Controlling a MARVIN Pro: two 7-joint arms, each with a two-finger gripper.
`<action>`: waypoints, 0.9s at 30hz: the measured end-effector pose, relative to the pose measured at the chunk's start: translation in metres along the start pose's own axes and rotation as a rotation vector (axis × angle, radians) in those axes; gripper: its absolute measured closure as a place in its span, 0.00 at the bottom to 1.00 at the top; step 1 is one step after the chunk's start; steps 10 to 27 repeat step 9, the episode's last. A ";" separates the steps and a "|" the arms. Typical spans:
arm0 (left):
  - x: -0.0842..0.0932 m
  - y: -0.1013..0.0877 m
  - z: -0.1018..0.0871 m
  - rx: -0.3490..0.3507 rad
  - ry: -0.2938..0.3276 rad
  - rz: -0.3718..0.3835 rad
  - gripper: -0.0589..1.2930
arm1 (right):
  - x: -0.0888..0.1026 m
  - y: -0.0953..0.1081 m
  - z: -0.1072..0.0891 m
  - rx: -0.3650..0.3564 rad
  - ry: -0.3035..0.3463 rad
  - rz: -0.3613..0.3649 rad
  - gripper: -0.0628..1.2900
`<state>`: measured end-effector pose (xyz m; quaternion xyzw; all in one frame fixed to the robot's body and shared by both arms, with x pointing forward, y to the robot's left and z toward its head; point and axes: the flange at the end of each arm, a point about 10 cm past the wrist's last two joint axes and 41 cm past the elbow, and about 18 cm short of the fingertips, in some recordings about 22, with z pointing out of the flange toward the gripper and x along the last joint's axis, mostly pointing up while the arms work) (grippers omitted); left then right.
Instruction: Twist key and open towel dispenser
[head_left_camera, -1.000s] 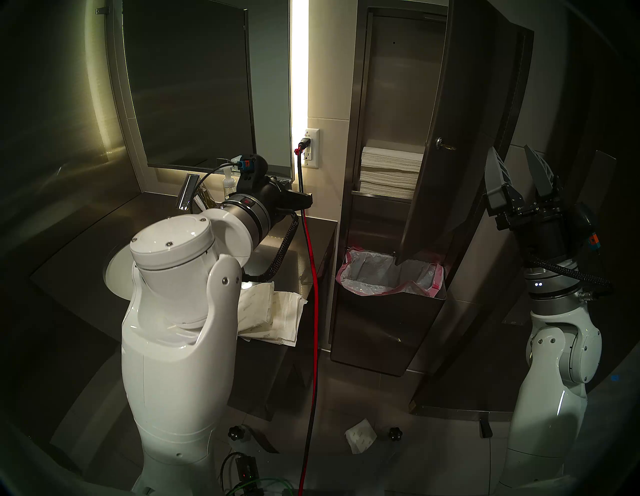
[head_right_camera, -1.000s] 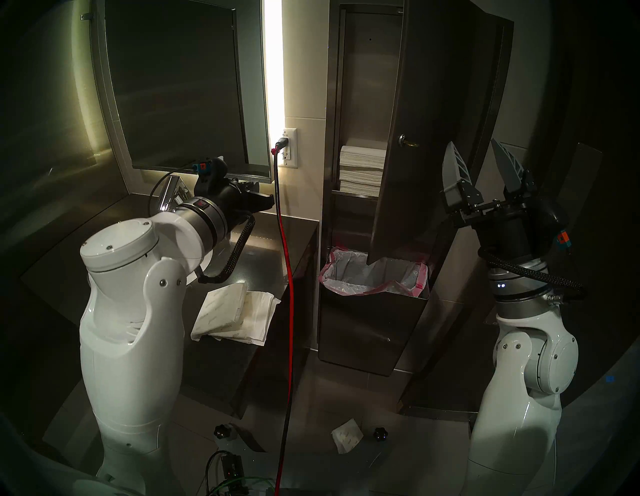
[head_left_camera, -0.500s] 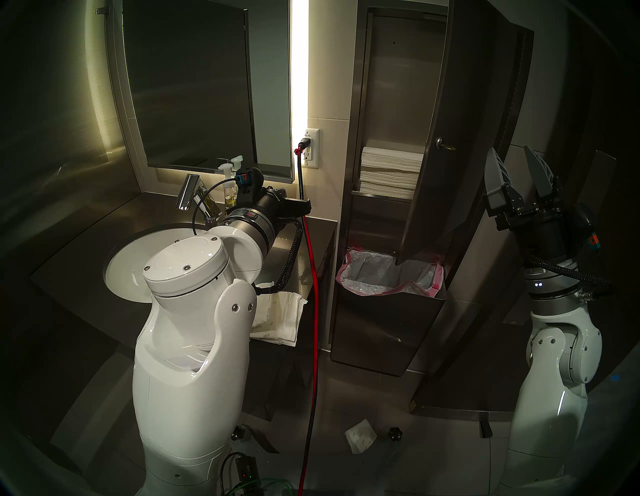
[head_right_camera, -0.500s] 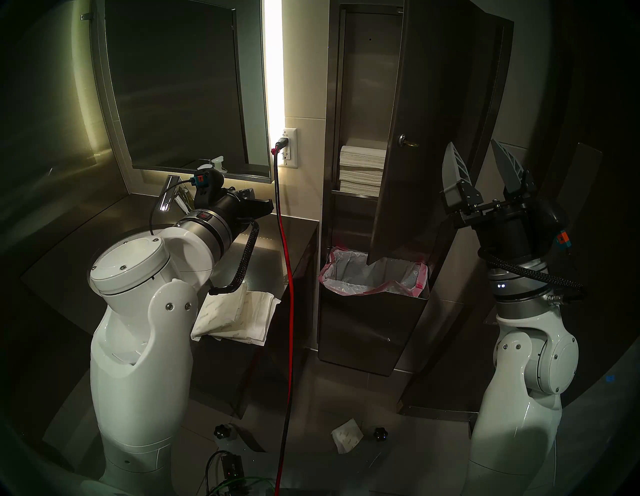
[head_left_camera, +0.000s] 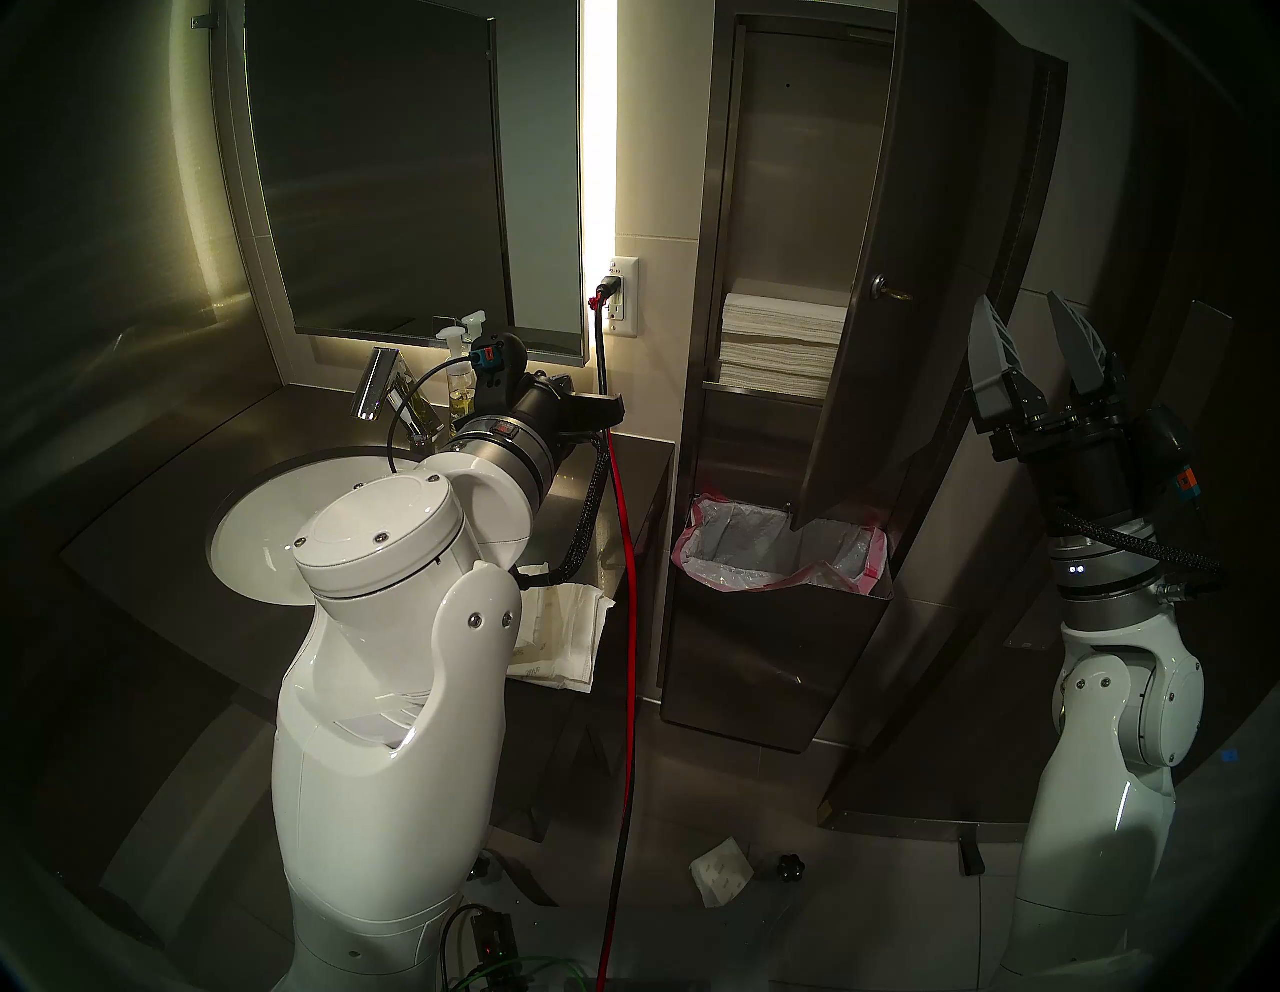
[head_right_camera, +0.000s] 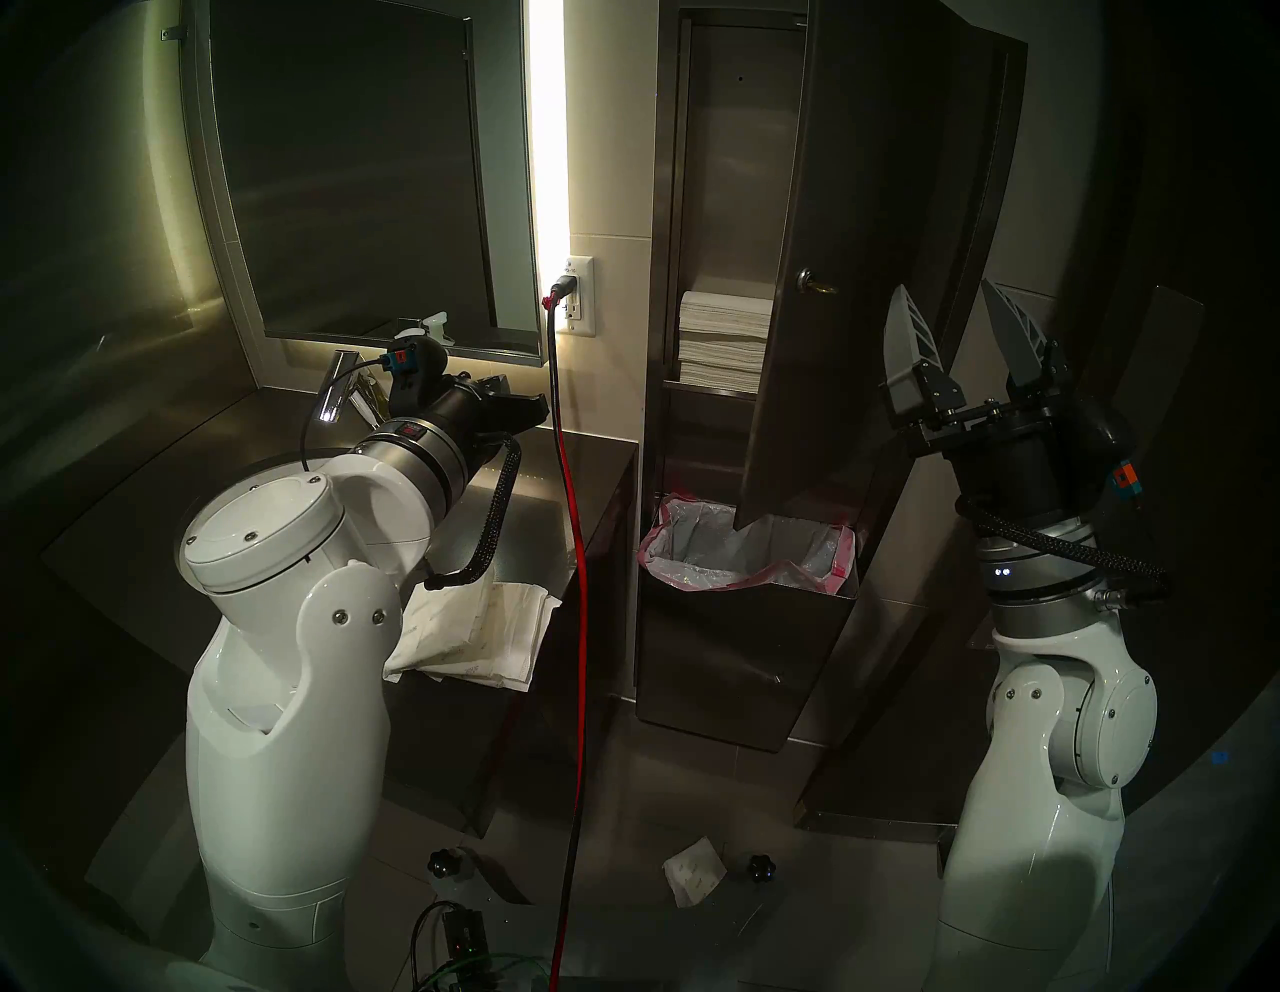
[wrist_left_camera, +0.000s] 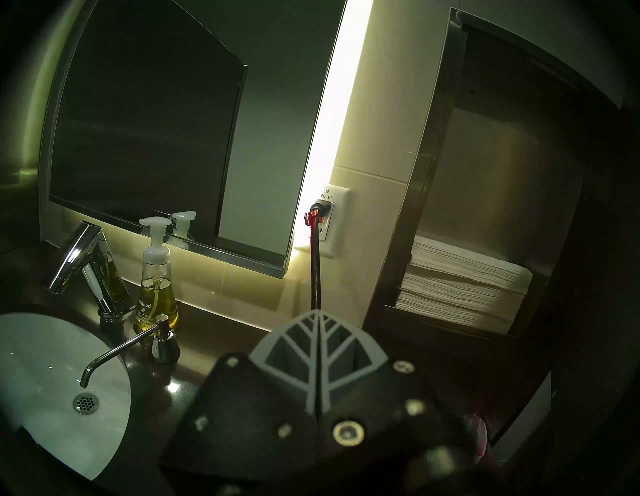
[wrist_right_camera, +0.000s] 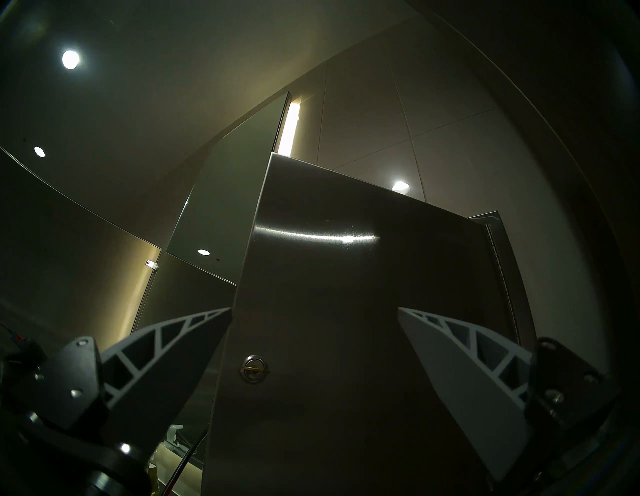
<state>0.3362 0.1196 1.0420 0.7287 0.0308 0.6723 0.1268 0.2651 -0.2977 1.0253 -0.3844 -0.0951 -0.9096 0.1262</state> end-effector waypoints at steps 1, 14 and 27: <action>0.000 0.000 0.000 0.001 0.000 -0.001 0.97 | 0.000 0.000 0.000 0.000 0.000 0.000 0.03; 0.000 0.001 0.000 -0.004 0.001 -0.006 0.97 | 0.000 0.000 0.000 0.000 -0.001 0.000 0.03; 0.000 0.001 0.000 -0.004 0.001 -0.006 0.97 | 0.000 0.000 0.000 0.000 -0.001 0.000 0.03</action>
